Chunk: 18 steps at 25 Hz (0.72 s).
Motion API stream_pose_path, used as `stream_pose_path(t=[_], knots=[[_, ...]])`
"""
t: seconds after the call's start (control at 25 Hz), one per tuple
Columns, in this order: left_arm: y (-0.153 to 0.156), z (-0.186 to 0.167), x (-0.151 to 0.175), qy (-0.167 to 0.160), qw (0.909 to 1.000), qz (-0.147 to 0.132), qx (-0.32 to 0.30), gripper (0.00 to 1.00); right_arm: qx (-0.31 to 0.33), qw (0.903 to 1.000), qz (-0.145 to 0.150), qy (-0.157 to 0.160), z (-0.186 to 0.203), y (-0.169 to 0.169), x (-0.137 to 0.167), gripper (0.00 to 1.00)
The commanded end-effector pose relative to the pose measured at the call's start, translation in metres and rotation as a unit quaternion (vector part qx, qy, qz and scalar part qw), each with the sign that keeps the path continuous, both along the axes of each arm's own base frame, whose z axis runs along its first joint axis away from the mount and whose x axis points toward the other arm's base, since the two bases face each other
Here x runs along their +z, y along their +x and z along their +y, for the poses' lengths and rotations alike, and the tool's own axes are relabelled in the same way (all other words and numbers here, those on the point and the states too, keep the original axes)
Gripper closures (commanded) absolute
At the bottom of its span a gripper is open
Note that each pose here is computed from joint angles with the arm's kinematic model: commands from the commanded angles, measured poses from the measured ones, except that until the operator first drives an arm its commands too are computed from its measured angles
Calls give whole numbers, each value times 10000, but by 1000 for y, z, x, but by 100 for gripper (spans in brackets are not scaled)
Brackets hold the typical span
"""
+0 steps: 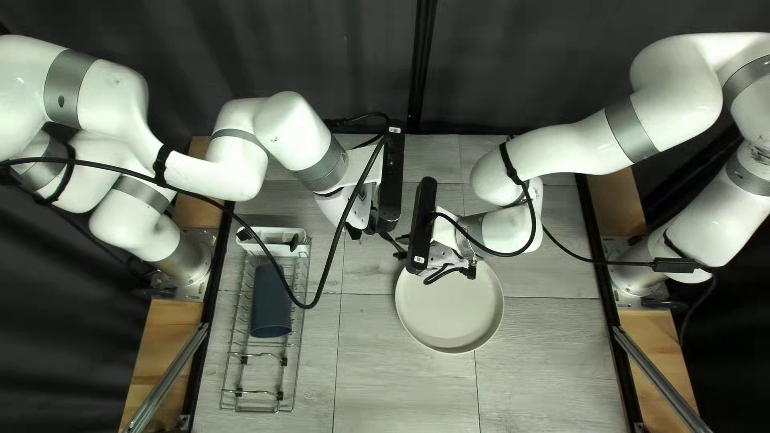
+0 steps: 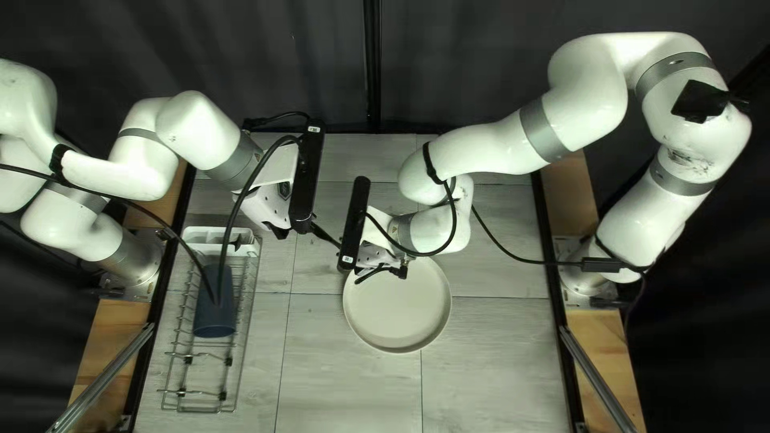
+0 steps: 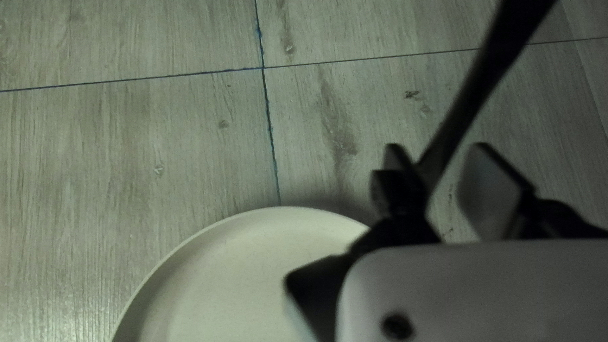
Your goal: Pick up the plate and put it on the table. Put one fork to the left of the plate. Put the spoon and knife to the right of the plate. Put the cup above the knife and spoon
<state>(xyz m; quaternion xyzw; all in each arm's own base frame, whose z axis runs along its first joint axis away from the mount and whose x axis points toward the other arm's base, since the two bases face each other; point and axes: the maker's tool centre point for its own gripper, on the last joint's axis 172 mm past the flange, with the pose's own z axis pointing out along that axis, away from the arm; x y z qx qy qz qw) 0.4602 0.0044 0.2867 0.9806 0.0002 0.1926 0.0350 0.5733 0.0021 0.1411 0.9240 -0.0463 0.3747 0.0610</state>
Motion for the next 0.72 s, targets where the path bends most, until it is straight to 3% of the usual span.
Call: stream_pose_path(t=[0.04,0.08,0.28,0.48,0.72], knots=[[0,0,0,0,10000,0,0,52,-9,10000,60,-63,-3,-8,-8,100],[0,0,0,0,10000,0,0,0,6,10000,70,-55,-1,-9,-9,100],[0,0,0,0,10000,0,0,0,82,9996,254,-40,6,-27,-14,100],[0,0,0,0,10000,0,0,0,-167,9954,935,-135,2,-87,-24,100],[0,0,0,0,10000,0,0,0,-167,9954,935,-135,2,-87,-24,100]])
